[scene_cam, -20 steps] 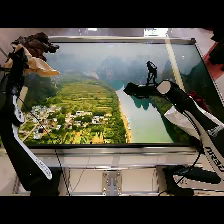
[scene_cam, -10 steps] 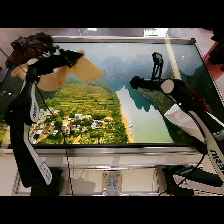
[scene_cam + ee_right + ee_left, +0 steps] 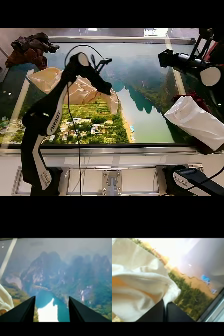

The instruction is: Fold the shirts.

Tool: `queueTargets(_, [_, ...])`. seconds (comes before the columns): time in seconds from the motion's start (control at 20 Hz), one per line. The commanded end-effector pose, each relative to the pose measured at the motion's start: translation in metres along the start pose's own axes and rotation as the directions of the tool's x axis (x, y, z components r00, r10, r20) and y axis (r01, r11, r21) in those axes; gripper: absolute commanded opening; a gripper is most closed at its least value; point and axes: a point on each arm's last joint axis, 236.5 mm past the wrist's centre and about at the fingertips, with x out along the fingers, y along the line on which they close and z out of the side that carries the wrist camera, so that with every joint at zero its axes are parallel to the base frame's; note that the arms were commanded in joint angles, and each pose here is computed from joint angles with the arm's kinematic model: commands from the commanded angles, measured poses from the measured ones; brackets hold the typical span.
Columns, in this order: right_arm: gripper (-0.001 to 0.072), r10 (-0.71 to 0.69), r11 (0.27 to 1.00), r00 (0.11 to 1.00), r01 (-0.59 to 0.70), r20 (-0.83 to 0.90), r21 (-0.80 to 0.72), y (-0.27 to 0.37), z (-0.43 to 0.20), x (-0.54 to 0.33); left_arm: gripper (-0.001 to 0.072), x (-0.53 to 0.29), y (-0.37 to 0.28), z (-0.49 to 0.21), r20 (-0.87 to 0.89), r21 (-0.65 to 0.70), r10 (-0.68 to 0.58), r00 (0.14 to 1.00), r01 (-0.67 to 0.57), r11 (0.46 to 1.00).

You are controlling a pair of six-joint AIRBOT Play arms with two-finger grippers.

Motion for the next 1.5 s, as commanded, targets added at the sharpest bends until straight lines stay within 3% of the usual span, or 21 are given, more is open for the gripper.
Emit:
queueTargets(0.0, [0.0479, -0.034, 0.997, 0.986, 0.024, -0.162, -0.068, -0.013, -0.041, -0.009, 0.0008, 0.006, -0.019, -0.006, -0.058, 0.084, 0.229, 0.972, -0.223, 0.971])
queueTargets(0.3, [0.0479, -0.101, 0.992, 0.932, 0.068, -0.349, -0.108, -0.042, -0.128, 0.009, 0.0008, 0.04, -0.111, 0.001, -0.025, 0.252, 0.193, 0.981, -0.181, 0.951])
queueTargets(0.65, [0.048, -0.207, 0.97, 0.927, 0.153, -0.314, -0.189, -0.068, -0.122, 0.008, 0.0016, 0.037, -0.144, 0.071, 0.288, 0.266, 0.158, 0.945, -0.237, 0.934])
queueTargets(0.7, [0.048, -0.204, 0.971, 0.929, 0.151, -0.308, -0.186, -0.067, -0.12, 0.009, 0.0249, 0.026, -0.134, 0.081, 0.334, 0.273, 0.205, 0.92, -0.303, 0.913])
queueTargets(0.75, [0.048, -0.189, 0.975, 0.933, 0.142, -0.308, -0.169, -0.064, -0.12, 0.01, 0.0691, 0.009, -0.119, 0.09, 0.378, 0.281, 0.278, 0.883, -0.396, 0.874])
queueTargets(0.8, [0.0481, -0.158, 0.984, 0.936, 0.121, -0.313, -0.133, -0.056, -0.122, 0.011, 0.0711, -0.019, -0.095, 0.098, 0.427, 0.272, 0.394, 0.814, -0.531, 0.802])
queueTargets(0.9, [0.0482, -0.016, 0.999, 0.948, 0.025, -0.317, 0.025, -0.023, -0.125, 0.016, 0.0708, -0.103, -0.044, 0.108, 0.503, 0.216, 0.635, 0.586, -0.797, 0.564])
queueTargets(0.95, [0.0482, 0.107, 0.988, 0.95, -0.067, -0.295, 0.142, 0.007, -0.127, 0.021, 0.0705, -0.152, -0.018, 0.107, 0.514, 0.135, 0.729, 0.452, -0.882, 0.451])
queueTargets(1.0, [0.0482, 0.232, 0.956, 0.934, -0.167, -0.273, 0.241, 0.04, -0.133, 0.026, 0.0701, -0.203, 0.008, 0.099, 0.5, 0.011, 0.801, 0.329, -0.927, 0.374])
queueTargets(1.1, [0.0482, 0.415, 0.878, 0.859, -0.291, -0.301, 0.38, 0.106, -0.179, 0.034, 0.07, -0.275, 0.061, 0.067, 0.42, -0.187, 0.878, 0.229, -0.925, 0.33])
queueTargets(1.2, [0.0517, 0.481, 0.839, 0.79, -0.291, -0.379, 0.46, 0.16, -0.248, 0.042, 0.0701, -0.324, 0.121, 0.013, 0.258, -0.363, 0.946, 0.197, -0.887, 0.284])
queueTargets(1.3, [0.0567, 0.505, 0.794, 0.769, -0.237, -0.392, 0.559, 0.205, -0.296, 0.051, 0.07, -0.352, 0.175, -0.042, 0.101, -0.481, 0.973, 0.209, -0.845, 0.232])
queueTargets(1.45, [0.0569, 0.474, 0.745, 0.803, -0.147, -0.361, 0.651, 0.237, -0.329, 0.066, 0.0699, -0.355, 0.239, -0.096, 0.004, -0.595, 0.95, 0.312, -0.763, 0.253])
